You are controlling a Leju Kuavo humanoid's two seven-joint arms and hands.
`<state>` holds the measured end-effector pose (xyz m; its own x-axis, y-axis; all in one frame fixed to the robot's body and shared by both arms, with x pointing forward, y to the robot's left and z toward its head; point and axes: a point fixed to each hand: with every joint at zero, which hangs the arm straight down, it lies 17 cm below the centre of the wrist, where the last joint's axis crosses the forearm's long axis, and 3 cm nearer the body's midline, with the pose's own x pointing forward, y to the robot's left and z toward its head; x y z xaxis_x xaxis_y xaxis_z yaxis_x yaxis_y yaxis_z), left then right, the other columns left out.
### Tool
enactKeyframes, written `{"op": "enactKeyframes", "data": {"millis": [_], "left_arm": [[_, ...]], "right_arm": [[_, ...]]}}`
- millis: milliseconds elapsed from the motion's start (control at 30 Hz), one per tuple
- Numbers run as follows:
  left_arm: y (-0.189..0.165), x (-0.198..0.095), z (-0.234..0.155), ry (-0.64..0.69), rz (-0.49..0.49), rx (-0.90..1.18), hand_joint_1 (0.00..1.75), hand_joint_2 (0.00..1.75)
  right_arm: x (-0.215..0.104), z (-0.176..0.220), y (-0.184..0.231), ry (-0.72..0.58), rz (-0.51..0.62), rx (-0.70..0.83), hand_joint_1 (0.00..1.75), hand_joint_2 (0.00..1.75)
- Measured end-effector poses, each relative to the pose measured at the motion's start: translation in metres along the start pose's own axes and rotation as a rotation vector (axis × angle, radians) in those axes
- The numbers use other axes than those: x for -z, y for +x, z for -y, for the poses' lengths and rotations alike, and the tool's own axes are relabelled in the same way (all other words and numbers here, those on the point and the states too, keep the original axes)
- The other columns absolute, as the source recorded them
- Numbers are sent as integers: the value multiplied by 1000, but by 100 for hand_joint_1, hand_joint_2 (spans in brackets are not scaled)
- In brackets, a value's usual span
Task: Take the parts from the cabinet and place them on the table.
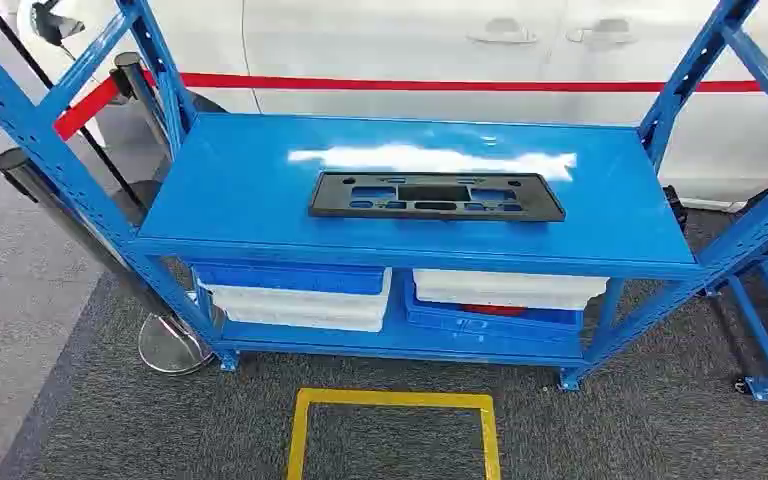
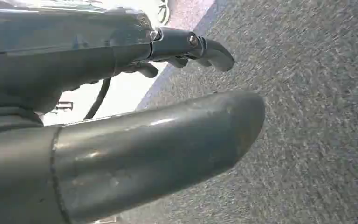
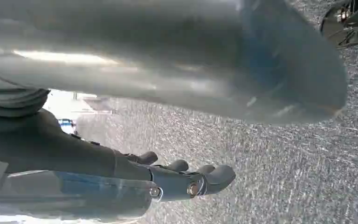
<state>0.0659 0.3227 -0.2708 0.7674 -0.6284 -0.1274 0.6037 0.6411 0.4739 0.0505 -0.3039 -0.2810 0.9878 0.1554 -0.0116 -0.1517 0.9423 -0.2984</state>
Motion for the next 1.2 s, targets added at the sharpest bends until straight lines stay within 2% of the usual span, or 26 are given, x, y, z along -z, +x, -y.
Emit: {"op": "enactKeyframes", "data": {"millis": [533, 567, 633, 667, 900, 933, 1000, 1100, 1133, 1200], "left_arm": [[2, 0, 0, 0, 12, 1, 0, 0], [2, 0, 0, 0, 12, 2, 0, 175], [2, 0, 1, -2, 13, 3, 0, 175], [3, 0, 1, -3, 14, 5, 0, 175], [5, -1, 2, -4, 23, 13, 0, 175], [5, -1, 2, -1, 23, 13, 0, 175], [5, -1, 2, 0, 24, 17, 0, 175], [5, -2, 3, -6, 26, 35, 0, 175], [5, -2, 4, -9, 27, 38, 0, 175], [6, -2, 4, -11, 34, 45, 0, 175]], "right_arm": [[0, 0, 1, 3, 6, 3, 0, 0], [0, 0, 1, 2, 6, 3, 0, 0], [0, 0, 1, 0, 10, -9, 0, 0], [0, 0, 1, 0, 13, -18, 0, 175], [0, 1, 4, -8, 37, -105, 0, 175], [0, 1, 6, -9, 47, -112, 0, 0], [-1, 2, 18, -19, 120, -131, 0, 0], [-13, 8, 72, -88, 403, -174, 0, 0], [-20, 11, 93, -113, 480, -187, 0, 175], [-41, 12, 146, -153, 644, -218, 0, 175]]}}
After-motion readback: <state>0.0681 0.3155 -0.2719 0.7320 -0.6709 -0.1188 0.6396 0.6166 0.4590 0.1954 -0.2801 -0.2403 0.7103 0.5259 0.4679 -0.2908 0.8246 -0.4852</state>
